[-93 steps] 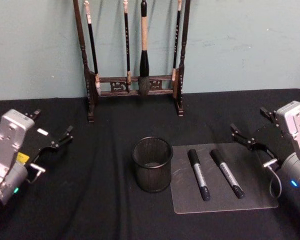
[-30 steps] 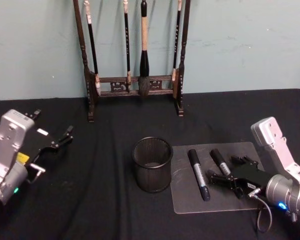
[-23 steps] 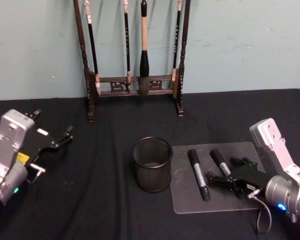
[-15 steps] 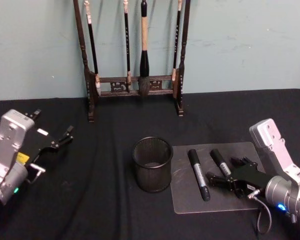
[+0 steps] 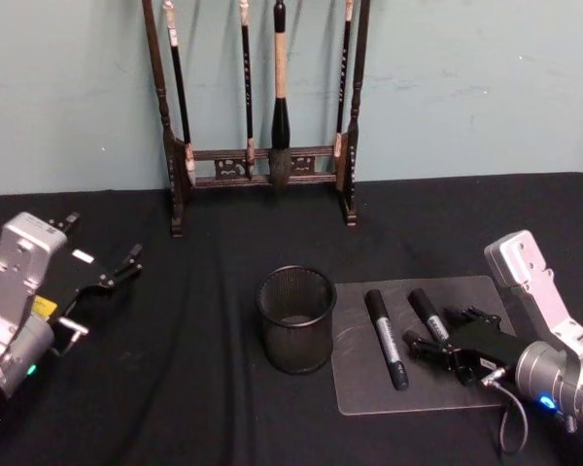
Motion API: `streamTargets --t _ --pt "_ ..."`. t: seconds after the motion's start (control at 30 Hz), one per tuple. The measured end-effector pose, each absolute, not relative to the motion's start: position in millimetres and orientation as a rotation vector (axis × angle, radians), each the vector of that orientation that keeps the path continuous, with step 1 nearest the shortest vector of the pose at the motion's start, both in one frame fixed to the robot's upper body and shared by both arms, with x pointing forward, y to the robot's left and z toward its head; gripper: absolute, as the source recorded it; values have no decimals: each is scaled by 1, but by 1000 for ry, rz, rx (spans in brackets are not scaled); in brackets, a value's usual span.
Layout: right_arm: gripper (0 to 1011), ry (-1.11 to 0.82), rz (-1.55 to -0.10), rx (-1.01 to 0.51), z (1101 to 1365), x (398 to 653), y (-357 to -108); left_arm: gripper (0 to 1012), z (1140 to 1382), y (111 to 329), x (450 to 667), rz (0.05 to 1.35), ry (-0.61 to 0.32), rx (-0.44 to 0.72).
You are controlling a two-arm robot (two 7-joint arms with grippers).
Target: Pick up the water-based marker from the table and place it into the pen holder.
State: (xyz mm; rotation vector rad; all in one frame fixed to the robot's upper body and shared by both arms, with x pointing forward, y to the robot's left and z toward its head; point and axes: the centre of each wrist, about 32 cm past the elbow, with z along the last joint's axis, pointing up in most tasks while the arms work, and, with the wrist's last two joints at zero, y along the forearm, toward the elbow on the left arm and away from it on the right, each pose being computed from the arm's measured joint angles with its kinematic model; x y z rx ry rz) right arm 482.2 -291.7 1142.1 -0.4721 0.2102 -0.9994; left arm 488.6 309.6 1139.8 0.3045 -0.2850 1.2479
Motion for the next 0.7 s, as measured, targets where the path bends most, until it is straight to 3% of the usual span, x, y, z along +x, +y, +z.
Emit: streamTargets --t 0.23,0.33,0.37,0.4,0.47,0.6,0.63,0.7 --pt "620 210 -999 -472 1142 482 -292 1009 1140 310 489 1248 -285 304" --pt "601 210 -999 -471 1142 482 -292 1009 1140 310 489 1248 -285 304" --pt "503 210 -999 -471 1142 482 -292 1009 1140 310 489 1248 -285 304" --pt "503 210 -999 -471 1142 482 -292 1009 1140 310 489 1248 -285 304" --pt "392 210 -999 -471 1142 482 -292 1009 1140 310 489 1248 -285 304" --pt "301 210 -999 -470 1142 482 -292 1009 1140 310 489 1248 -285 304" --pt "211 210 -999 -470 1142 482 -292 1009 1140 310 489 1248 -285 304" --pt "197 210 -999 -470 1142 482 -292 1009 1140 310 489 1248 -285 304"
